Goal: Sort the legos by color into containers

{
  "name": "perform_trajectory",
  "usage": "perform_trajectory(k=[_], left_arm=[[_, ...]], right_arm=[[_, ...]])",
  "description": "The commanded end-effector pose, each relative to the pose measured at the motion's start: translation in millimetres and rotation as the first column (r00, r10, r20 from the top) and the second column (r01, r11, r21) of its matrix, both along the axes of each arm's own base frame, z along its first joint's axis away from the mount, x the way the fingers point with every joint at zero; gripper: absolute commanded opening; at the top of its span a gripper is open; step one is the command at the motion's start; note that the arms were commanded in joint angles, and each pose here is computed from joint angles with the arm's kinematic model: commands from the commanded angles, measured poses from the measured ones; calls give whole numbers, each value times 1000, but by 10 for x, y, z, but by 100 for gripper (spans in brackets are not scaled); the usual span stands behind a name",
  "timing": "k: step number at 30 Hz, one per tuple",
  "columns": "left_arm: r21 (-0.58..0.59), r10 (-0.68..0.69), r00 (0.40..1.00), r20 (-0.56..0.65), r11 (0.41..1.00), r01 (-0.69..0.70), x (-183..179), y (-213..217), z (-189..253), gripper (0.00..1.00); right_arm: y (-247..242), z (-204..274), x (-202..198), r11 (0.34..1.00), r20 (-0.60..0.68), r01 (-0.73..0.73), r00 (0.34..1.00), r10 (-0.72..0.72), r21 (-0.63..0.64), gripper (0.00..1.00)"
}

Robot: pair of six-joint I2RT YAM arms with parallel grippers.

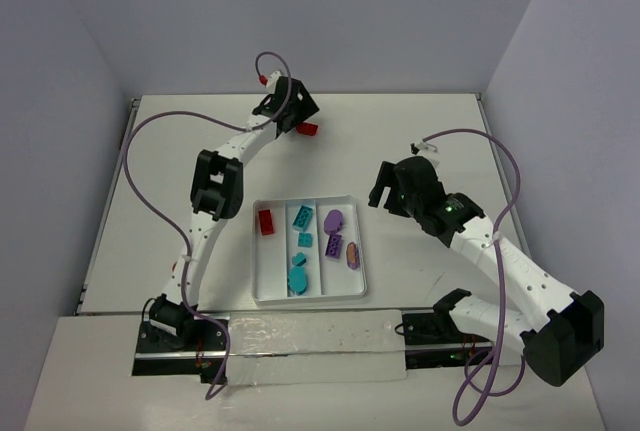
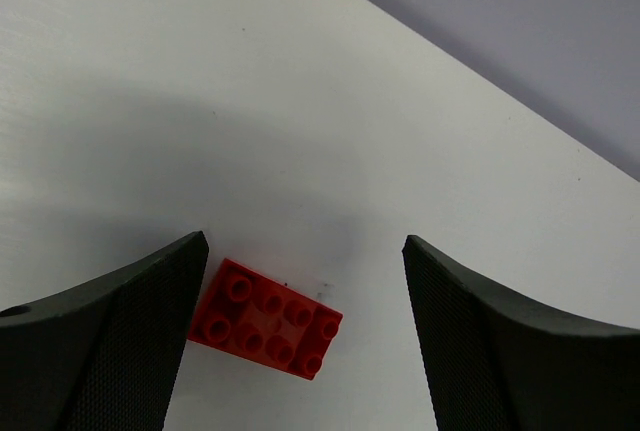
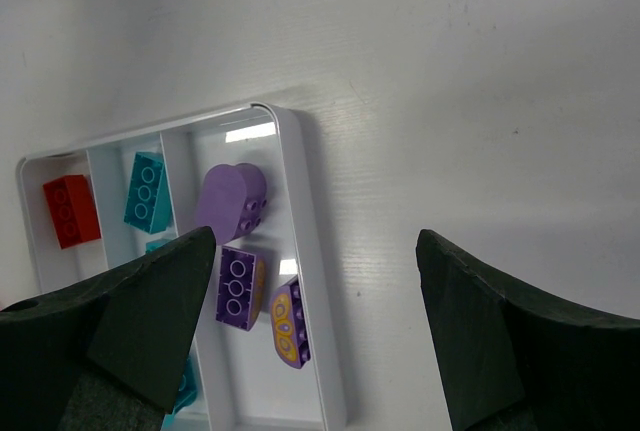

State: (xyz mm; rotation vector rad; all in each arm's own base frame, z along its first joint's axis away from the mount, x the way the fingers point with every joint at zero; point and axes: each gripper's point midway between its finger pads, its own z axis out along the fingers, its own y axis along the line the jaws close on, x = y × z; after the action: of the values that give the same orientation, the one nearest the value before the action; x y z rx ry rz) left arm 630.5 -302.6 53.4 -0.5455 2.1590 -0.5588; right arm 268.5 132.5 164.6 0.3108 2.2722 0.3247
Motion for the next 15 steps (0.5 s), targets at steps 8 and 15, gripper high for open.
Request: perform_trajectory(k=[8, 15], left_arm=[[16, -103, 994, 20, 995, 103, -307, -379, 156, 83], [98, -157, 988, 15, 983, 155, -580, -553, 186, 85]], right_arm=[[59, 227, 77, 999, 61, -3, 998, 1, 34, 89], [72, 228, 84, 999, 60, -8, 998, 6, 34, 89]])
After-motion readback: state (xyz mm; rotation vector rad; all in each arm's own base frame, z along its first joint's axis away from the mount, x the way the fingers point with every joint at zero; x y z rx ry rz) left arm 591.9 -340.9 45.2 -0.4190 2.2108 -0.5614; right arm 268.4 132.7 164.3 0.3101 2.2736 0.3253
